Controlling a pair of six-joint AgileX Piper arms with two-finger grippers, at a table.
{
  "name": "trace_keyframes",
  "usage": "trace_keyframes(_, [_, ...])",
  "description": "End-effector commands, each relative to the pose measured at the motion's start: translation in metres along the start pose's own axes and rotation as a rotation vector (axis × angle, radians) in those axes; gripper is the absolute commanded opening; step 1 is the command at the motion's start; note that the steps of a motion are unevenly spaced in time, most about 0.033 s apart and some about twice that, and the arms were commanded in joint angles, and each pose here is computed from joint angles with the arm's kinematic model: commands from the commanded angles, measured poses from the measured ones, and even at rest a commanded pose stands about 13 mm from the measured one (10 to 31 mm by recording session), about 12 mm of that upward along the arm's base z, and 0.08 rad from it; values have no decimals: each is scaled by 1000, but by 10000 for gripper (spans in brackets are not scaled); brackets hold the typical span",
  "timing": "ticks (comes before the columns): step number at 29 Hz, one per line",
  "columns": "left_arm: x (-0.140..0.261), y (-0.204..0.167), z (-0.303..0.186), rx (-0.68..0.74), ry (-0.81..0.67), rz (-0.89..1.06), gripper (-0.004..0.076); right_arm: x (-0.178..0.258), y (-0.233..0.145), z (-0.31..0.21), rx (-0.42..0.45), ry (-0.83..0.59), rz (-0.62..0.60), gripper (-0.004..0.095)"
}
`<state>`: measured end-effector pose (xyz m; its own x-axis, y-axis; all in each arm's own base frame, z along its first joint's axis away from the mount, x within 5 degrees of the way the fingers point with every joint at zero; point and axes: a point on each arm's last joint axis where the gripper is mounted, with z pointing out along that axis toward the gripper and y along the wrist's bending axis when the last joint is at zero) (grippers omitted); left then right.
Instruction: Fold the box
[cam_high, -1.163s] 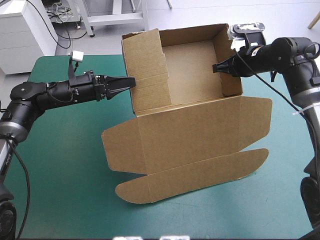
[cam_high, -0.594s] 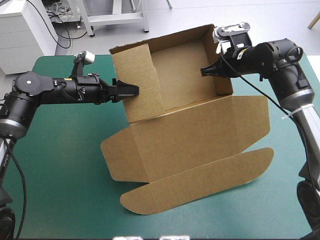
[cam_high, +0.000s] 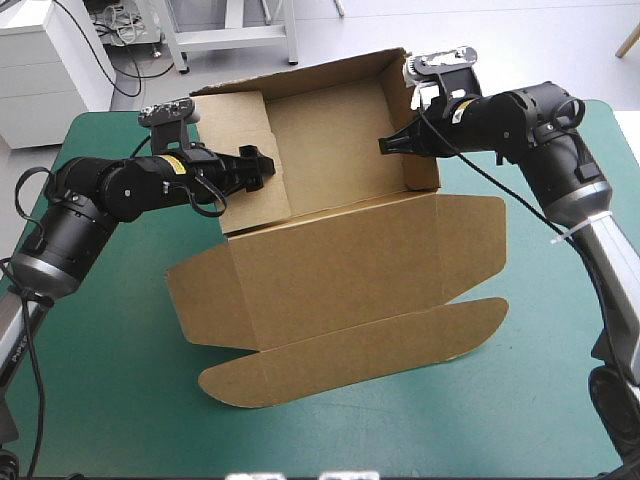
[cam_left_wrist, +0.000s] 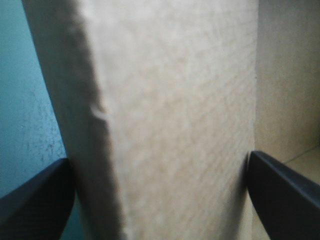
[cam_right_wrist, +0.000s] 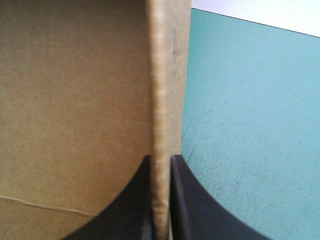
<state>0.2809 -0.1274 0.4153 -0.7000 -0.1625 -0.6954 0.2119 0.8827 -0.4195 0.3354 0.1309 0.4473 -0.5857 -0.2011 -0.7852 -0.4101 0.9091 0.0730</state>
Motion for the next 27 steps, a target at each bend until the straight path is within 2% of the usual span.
trace_keyframes(1, [-16,-12,-19,62,-159,-35,635,-16,15,-32,-86,-147,27,0])
trace_keyframes(7, [-18,-10,-20,31,-179,4,512,-16,14,-32,-72,-146,18,0])
trace_keyframes(16, [-29,-13,-36,-15,-198,69,410,-15,15,-32,-58,-144,23,0])
trace_keyframes(22, [-27,-10,-36,-57,-163,92,281,-15,14,-32,-56,-144,24,0])
trace_keyframes(27, [-27,-9,-32,-63,-147,94,279,-15,14,-32,-55,-144,25,0])
